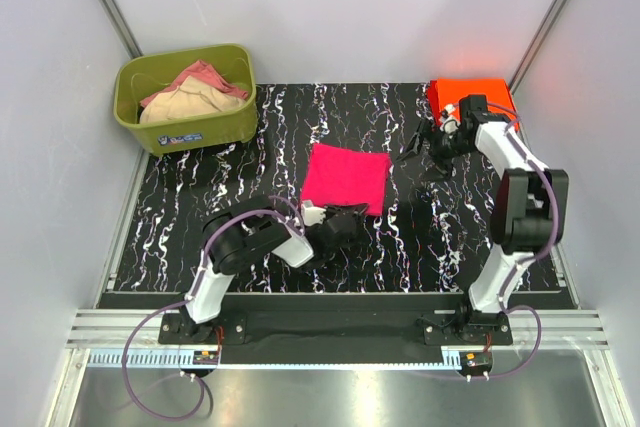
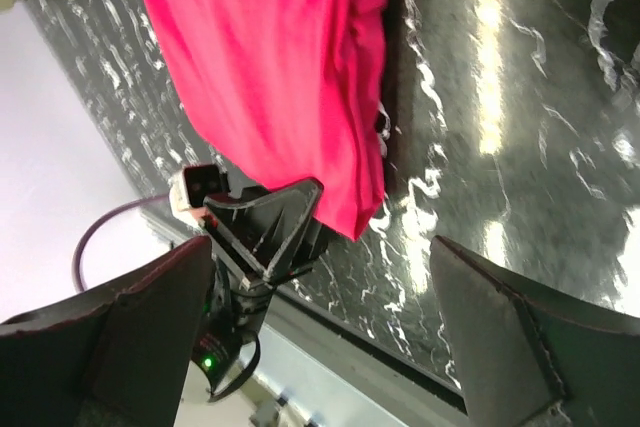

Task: Fold and stack the t-shirts
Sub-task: Neatly place the folded tshirt to the corner

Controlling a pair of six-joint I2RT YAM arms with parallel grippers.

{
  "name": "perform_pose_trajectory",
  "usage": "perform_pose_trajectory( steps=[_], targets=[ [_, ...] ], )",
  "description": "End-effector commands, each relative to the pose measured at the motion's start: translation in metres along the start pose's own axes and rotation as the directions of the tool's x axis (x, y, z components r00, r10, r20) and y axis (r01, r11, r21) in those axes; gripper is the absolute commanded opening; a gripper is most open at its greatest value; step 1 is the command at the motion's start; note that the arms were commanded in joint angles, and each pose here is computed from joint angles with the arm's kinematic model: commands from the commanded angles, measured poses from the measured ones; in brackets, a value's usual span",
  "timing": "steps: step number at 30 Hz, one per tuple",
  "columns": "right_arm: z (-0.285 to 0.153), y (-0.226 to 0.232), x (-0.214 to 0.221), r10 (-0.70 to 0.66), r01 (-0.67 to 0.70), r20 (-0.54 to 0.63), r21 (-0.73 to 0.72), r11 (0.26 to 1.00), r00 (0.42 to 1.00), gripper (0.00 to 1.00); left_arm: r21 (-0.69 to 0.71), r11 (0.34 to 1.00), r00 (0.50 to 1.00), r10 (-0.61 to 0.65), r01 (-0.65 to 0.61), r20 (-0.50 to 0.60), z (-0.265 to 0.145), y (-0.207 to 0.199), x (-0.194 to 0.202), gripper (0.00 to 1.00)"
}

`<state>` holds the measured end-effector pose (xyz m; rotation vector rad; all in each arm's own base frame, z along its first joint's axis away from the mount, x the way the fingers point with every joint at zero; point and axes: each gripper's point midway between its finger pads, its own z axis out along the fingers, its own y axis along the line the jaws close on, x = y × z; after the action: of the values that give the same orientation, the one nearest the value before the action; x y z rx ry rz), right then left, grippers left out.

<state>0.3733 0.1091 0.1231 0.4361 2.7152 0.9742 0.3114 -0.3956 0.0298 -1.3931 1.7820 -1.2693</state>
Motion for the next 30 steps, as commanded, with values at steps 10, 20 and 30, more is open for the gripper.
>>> perform_pose_trajectory(
  steps=[10, 20, 30],
  targets=[
    [0.050, 0.026, -0.009, -0.097, 0.059, -0.154, -0.239, 0.969, 0.983, 0.99, 0.116, 0.956, 0.940, -0.234, 0.269, -0.247, -0.030, -0.050, 0.010, 0.11],
    [0.082, 0.008, 0.030, -0.018, -0.039, -0.227, -0.247, 0.968, 0.974, 0.98, 0.155, 0.944, 0.927, -0.237, 0.290, -0.292, -0.042, -0.072, 0.008, 0.09],
    [0.096, 0.001, 0.068, 0.076, -0.158, -0.271, -0.293, 0.943, 0.959, 0.97, 0.157, 0.944, 0.921, -0.230, 0.290, -0.314, -0.045, -0.076, 0.005, 0.07]
  ],
)
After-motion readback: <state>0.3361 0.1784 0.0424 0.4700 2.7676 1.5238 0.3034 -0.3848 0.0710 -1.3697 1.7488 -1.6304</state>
